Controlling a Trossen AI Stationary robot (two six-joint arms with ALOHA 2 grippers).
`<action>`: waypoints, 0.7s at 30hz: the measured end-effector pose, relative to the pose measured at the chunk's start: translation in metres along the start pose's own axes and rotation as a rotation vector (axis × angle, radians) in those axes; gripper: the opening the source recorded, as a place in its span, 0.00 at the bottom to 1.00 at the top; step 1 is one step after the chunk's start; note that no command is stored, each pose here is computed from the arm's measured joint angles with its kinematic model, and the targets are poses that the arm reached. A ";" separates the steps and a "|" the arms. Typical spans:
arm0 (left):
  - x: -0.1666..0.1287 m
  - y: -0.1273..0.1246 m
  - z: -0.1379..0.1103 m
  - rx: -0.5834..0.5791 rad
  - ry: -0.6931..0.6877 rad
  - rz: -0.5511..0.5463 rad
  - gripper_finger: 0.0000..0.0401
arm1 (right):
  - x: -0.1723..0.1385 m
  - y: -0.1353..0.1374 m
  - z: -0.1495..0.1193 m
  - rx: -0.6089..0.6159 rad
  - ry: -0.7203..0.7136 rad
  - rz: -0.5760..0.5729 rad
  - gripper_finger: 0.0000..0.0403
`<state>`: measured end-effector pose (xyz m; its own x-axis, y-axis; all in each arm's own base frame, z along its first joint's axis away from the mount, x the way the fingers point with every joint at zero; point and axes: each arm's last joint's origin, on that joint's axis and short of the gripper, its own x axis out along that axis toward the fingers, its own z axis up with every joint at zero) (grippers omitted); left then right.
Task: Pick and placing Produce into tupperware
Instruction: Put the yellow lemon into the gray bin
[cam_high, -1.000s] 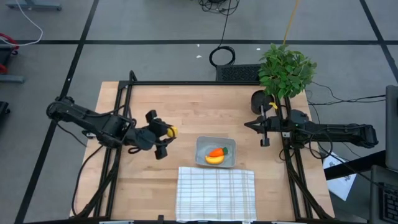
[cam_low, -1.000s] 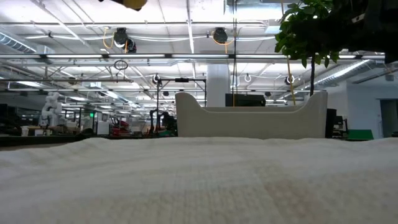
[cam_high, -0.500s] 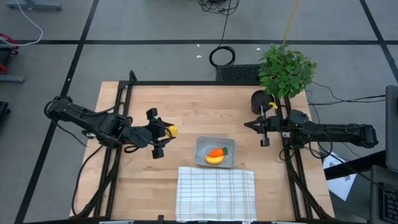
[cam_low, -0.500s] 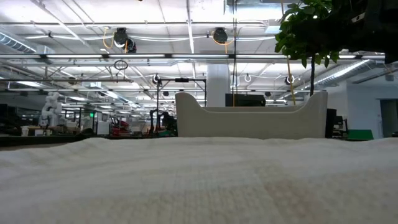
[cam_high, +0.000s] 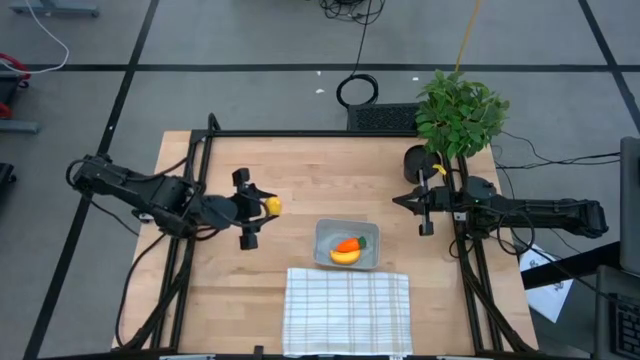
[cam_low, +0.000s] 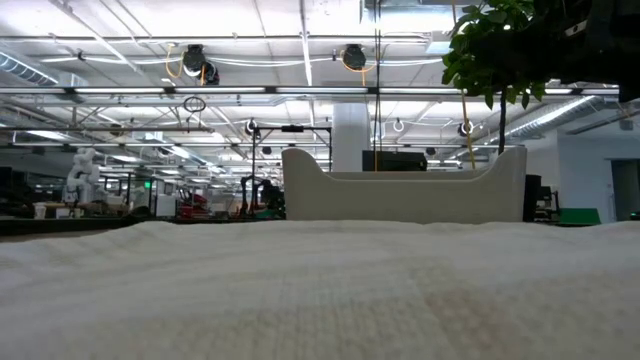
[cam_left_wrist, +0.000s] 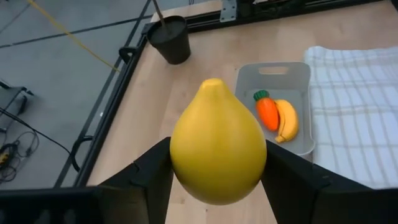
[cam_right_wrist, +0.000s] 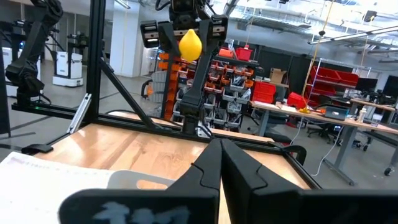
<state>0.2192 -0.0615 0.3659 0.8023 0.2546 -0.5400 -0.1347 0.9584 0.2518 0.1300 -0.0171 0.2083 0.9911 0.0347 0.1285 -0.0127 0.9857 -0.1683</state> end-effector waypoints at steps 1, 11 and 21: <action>0.000 0.001 0.000 -0.001 0.002 -0.005 0.52 | 0.000 0.000 0.000 0.000 0.000 0.000 0.00; 0.027 0.014 0.013 -0.135 -0.055 0.051 0.52 | 0.000 0.000 0.000 0.000 0.000 0.000 0.00; 0.093 0.018 0.023 -0.125 -0.093 -0.026 0.52 | 0.000 0.000 0.000 -0.002 0.000 0.000 0.00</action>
<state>0.3053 -0.0237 0.3389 0.8561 0.2216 -0.4670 -0.1797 0.9747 0.1331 0.1300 -0.0171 0.2083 0.9911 0.0347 0.1286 -0.0123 0.9853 -0.1706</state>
